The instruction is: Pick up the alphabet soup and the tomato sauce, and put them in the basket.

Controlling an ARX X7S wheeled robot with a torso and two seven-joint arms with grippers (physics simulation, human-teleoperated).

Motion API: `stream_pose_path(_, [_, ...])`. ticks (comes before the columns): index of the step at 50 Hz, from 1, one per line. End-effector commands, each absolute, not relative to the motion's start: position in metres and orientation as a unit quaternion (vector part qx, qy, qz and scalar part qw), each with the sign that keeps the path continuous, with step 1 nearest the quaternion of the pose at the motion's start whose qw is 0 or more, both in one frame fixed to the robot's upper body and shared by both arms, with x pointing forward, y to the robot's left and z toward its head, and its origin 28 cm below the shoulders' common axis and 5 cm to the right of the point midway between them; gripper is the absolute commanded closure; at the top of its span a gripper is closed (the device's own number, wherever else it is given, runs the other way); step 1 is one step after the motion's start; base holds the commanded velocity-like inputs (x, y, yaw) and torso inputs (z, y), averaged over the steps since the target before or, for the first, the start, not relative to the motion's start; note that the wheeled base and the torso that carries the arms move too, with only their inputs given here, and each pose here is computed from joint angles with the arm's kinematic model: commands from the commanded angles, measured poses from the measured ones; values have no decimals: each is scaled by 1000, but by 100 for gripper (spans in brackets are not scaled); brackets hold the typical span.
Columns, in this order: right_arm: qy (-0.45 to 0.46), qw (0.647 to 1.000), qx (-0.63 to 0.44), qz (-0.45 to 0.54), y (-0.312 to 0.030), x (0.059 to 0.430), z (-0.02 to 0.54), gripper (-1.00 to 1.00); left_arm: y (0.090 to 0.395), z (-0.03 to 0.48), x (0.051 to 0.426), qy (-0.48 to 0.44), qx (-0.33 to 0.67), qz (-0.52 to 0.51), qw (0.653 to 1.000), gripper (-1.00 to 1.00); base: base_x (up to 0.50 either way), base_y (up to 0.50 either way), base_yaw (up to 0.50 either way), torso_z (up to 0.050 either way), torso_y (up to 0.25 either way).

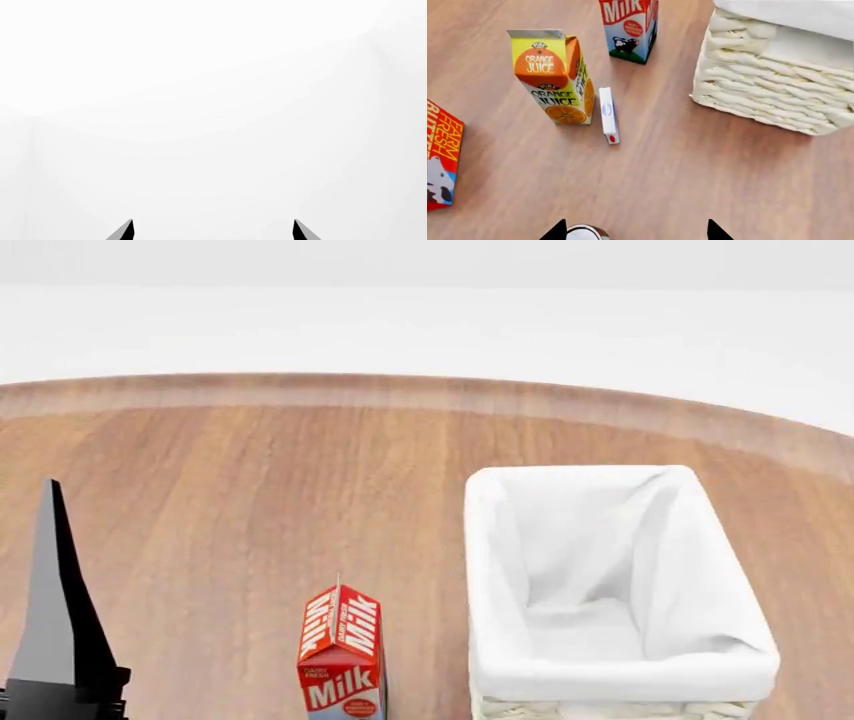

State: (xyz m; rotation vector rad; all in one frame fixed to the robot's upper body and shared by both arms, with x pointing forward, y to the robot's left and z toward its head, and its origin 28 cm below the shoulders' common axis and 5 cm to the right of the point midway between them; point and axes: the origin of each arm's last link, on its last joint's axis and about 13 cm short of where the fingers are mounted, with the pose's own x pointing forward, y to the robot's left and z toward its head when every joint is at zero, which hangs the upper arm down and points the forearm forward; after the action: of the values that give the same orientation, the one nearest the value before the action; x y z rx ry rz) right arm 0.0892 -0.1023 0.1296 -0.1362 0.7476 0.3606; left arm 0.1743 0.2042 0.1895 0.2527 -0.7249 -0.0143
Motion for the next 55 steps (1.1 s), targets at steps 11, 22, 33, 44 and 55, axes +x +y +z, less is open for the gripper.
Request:
stream_pose_path(11, [430,874,-126,189,-108,53,105,-100,205,192,172,-354,125,-4,927,-100,0,0,0,0,0])
stream_pose_path(22, [450,862,-143,186,-112,42,94,-100,205,191,172,-354,125,-5,927,-100,0,0,0,0,0])
stream_pose_path(33, [443,875,-123,150,-117,54,98,-100,205,189,172,-353,124,-6,927,-100,0,0,0,0,0])
stream_pose_path(44, [445,880,-106,128,-121,61,100,-100,205,188,173,-351,124,-7,928,-100,0,0,0,0,0])
stream_pose_path(55, [446,884,-85,112,-124,68,101,-100,204,190,173,-350,126,-8,928,-100,0,0,0,0,0])
